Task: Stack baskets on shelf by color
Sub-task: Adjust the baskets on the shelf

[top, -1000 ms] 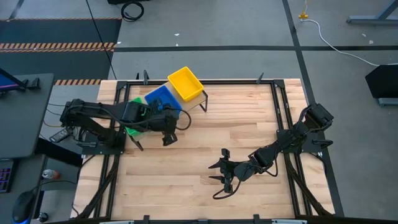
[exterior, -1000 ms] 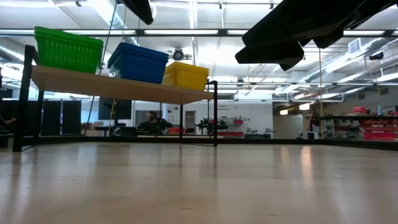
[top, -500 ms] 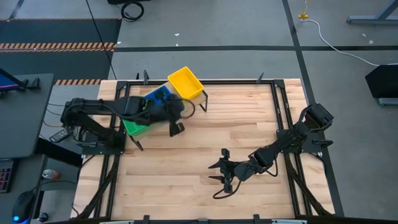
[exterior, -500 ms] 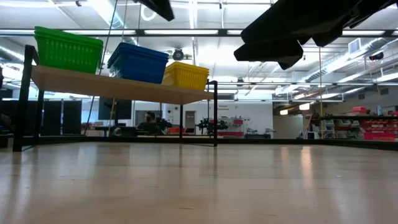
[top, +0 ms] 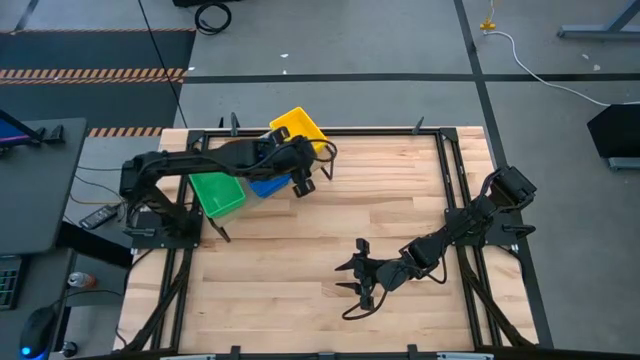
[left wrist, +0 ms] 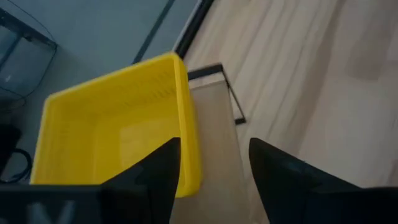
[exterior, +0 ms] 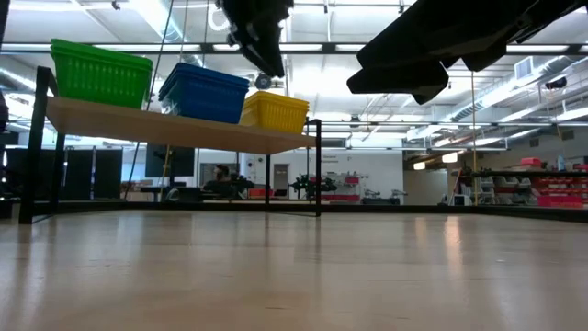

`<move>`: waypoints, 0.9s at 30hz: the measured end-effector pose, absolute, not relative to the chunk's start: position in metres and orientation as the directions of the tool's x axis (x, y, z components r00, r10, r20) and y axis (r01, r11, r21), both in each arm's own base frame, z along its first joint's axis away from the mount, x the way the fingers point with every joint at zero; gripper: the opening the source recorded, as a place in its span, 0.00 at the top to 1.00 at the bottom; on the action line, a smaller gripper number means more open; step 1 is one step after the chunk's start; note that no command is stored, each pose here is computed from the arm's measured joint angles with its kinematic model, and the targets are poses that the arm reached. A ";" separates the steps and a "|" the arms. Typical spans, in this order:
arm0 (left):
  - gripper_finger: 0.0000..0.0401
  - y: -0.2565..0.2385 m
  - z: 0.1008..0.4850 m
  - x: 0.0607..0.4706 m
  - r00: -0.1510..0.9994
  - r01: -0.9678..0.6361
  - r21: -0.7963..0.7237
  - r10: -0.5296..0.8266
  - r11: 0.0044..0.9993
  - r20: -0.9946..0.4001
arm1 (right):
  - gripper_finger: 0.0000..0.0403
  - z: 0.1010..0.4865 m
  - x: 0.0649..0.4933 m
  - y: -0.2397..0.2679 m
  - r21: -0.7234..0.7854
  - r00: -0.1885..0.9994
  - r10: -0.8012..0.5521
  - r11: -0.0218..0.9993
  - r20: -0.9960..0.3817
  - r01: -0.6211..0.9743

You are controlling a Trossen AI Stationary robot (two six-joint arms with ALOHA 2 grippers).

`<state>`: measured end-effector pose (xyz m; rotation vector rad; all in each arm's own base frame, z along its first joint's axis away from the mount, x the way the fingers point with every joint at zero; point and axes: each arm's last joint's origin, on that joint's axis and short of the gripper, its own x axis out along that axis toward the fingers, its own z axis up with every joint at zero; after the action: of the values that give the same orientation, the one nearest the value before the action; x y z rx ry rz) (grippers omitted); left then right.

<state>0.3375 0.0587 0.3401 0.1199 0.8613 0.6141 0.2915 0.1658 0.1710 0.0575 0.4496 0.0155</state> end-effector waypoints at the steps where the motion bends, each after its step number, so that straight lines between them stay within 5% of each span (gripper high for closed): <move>1: 0.50 0.062 0.337 0.339 0.484 -0.450 0.338 0.544 0.827 -0.685 | 0.53 0.171 0.292 0.166 0.059 0.901 0.028 0.998 -0.434 -0.002; 27: 0.57 0.092 0.309 0.345 0.378 -0.447 0.323 0.504 0.834 -0.777 | 0.53 0.172 0.292 0.166 0.072 0.903 0.029 0.997 -0.429 0.002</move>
<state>0.3449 0.0921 0.3091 0.0627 1.0155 0.6082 0.2917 0.1659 0.1716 0.0712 0.4443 0.0142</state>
